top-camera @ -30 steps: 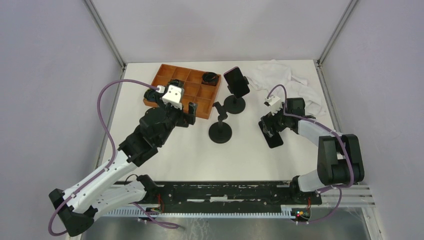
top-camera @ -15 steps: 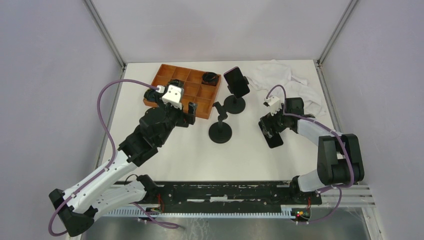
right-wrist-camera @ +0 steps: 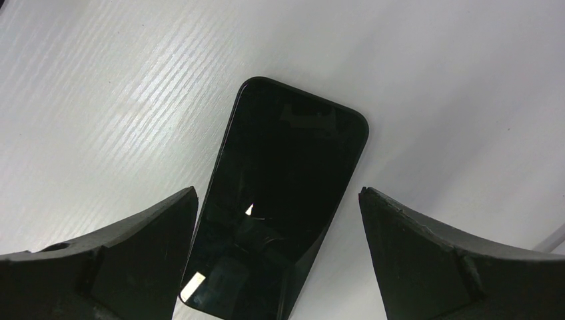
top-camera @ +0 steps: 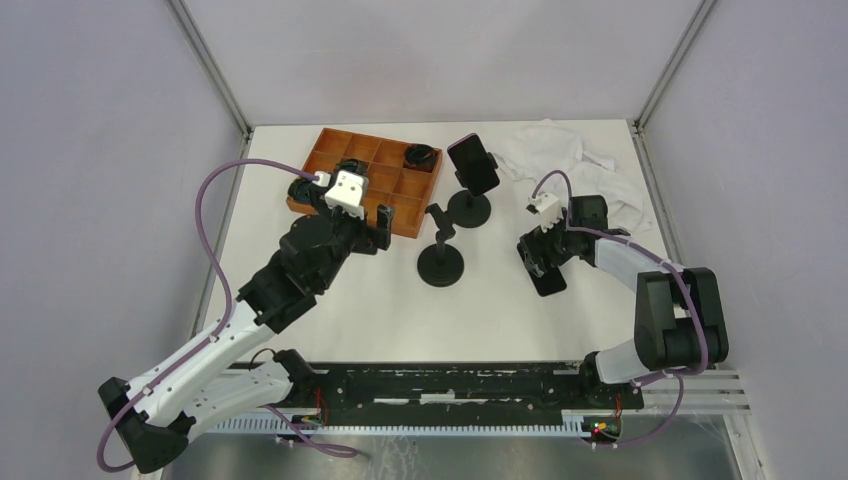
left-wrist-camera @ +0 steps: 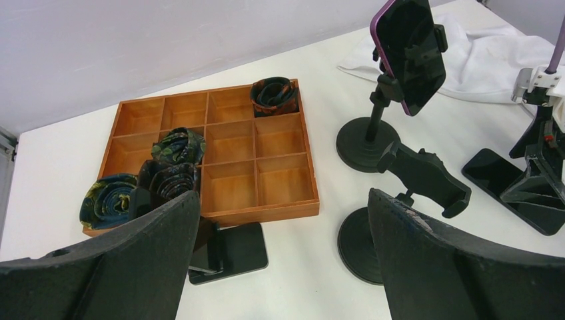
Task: Place the phone on the phone stand
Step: Pick up the phone at the center of the board.
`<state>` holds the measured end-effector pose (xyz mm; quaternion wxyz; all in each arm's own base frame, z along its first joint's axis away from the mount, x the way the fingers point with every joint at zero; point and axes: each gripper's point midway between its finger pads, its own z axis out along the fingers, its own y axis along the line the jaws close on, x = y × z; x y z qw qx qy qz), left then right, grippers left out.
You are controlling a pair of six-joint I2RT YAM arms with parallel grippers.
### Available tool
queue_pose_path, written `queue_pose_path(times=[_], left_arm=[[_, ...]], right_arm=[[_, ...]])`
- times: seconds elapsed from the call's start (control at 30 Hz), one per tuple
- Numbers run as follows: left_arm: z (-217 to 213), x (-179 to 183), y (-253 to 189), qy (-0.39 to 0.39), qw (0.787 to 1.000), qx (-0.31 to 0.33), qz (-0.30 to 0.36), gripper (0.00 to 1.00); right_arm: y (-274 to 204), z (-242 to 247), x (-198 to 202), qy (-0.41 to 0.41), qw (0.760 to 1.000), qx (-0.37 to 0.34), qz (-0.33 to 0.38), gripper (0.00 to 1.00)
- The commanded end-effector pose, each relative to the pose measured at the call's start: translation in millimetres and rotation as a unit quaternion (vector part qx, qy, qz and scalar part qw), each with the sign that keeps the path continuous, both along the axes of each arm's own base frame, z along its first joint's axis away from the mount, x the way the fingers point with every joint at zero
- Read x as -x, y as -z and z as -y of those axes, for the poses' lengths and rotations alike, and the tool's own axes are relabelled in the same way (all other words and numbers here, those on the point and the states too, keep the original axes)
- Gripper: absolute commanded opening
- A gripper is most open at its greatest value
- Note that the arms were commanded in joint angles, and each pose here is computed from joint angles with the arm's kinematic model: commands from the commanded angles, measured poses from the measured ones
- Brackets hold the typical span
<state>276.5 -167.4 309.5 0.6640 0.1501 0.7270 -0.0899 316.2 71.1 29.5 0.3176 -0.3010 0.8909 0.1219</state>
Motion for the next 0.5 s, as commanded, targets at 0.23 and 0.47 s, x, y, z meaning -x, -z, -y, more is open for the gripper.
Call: queue_pose_path(times=[0.23,0.47], left_arm=[[-3.6,-3.5,-10.4,-0.005,1.000,-0.004,0.024,1.00],[-3.3,-3.2,-10.7,-0.004,1.000,-0.003,0.024,1.00]], right_arm=[[-12.3,-6.6,-2.7,-0.002,1.000,-0.011,0.020,0.98],[-7.1,-7.8,1.5,0.001,1.000,-0.008,0.016,0.98]])
